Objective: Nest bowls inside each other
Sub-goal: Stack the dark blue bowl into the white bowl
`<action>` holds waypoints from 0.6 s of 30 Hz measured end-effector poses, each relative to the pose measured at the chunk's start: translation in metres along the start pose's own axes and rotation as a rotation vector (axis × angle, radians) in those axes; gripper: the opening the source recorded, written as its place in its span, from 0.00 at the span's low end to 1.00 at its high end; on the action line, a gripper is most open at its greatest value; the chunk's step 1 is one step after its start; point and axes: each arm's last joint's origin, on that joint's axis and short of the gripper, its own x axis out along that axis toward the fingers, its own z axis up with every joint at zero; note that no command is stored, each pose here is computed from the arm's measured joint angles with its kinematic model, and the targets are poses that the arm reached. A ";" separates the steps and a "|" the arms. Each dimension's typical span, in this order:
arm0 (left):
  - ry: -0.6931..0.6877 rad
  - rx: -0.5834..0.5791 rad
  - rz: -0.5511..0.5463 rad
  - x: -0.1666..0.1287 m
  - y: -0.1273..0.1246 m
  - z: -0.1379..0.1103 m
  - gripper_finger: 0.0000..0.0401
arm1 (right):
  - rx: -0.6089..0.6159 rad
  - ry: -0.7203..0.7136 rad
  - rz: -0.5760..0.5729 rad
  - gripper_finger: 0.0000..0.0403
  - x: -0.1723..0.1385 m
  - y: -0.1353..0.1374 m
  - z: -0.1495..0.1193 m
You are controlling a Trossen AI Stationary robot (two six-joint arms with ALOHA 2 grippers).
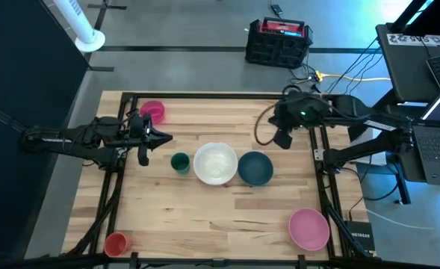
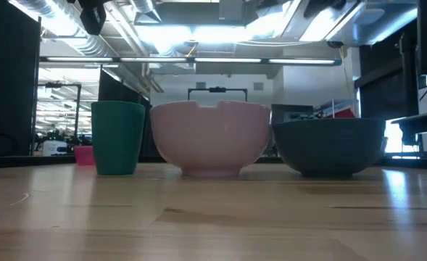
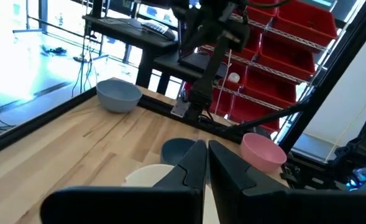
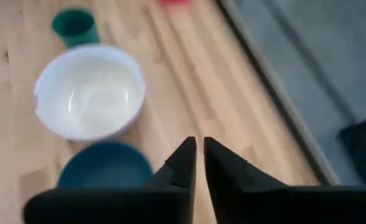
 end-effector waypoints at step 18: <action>0.007 0.045 -0.005 0.000 0.000 -0.001 0.00 | 0.019 0.270 -0.033 0.49 0.059 -0.006 0.005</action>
